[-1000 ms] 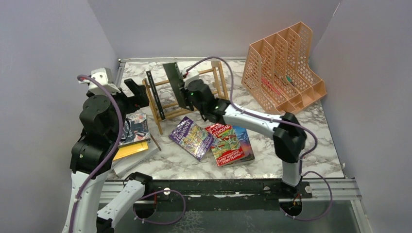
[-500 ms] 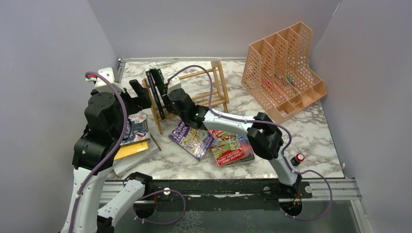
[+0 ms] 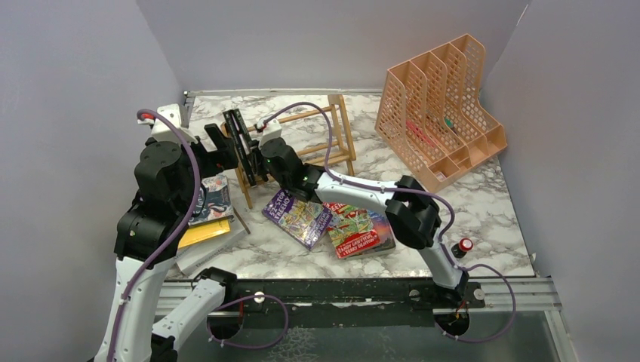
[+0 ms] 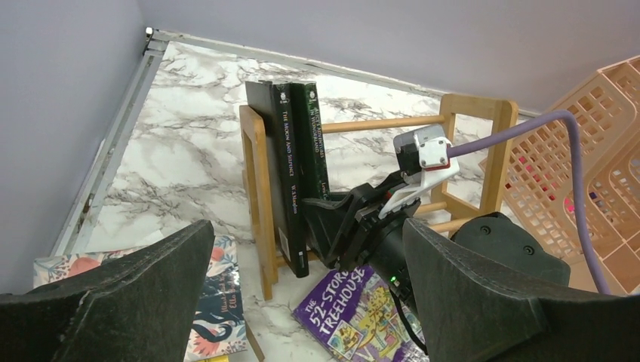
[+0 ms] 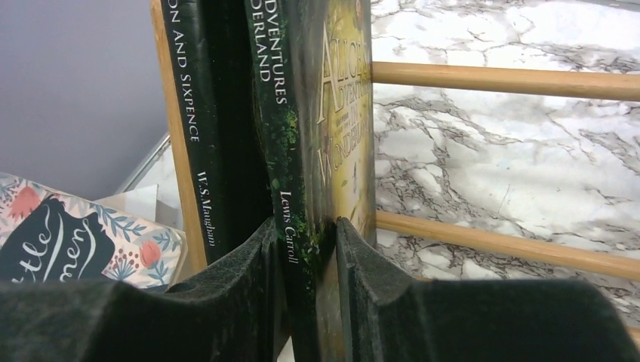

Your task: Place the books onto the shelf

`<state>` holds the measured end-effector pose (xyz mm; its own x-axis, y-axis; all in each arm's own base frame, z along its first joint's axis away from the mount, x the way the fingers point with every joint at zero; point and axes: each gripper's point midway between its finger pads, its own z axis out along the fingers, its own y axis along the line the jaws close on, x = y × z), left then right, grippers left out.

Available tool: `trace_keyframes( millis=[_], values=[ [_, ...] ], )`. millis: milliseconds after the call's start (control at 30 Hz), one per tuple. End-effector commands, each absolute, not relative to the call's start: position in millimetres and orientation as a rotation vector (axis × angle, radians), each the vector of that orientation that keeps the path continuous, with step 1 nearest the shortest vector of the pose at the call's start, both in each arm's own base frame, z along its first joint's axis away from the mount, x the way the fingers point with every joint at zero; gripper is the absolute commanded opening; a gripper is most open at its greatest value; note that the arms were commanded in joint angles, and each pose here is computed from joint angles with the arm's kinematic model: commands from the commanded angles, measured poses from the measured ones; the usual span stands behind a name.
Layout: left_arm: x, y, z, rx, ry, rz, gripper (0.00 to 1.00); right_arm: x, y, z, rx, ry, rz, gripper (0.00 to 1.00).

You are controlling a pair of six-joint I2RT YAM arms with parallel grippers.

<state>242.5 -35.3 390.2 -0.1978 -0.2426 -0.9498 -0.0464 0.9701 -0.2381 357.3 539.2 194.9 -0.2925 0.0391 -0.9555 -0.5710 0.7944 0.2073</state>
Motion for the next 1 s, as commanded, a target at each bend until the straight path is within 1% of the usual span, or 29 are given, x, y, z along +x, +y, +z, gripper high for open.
trace_keyframes(
  millis=[0,100,133,200,233,267,333,400,600,733,800,867,967],
  values=[
    [241,-40,388,-0.202,1.776,-0.205,0.95,332,553,232,-0.413,1.759,0.825,0.33],
    [240,-40,389,-0.2,1.771,-0.209,0.95,325,557,236,-0.416,1.768,0.888,0.33],
    [239,-40,389,-0.197,1.77,-0.212,0.95,324,558,238,-0.416,1.769,0.907,0.32],
    [239,-40,389,-0.195,1.77,-0.214,0.95,321,560,240,-0.411,1.777,0.942,0.26],
    [238,-41,389,-0.194,1.771,-0.215,0.95,320,560,241,-0.414,1.777,0.953,0.26],
    [238,-41,389,-0.193,1.772,-0.216,0.95,320,561,243,-0.422,1.772,0.958,0.29],
    [238,-41,388,-0.192,1.772,-0.218,0.95,319,562,243,-0.435,1.769,0.958,0.4],
    [238,-42,389,-0.188,1.771,-0.221,0.95,317,561,245,-0.442,1.772,0.958,0.43],
    [237,-43,391,-0.185,1.768,-0.234,0.95,309,554,256,-0.448,1.765,0.996,0.44],
    [237,-45,392,-0.184,1.764,-0.248,0.96,303,550,262,-0.46,1.763,1.046,0.39],
    [237,-46,392,-0.184,1.768,-0.25,0.95,303,549,262,-0.466,1.768,1.065,0.38],
    [237,-47,390,-0.183,1.771,-0.256,0.96,305,548,257,-0.469,1.781,1.061,0.39],
    [238,-49,388,-0.177,1.78,-0.267,0.95,310,545,254,-0.457,1.794,1.041,0.44]
  ],
)
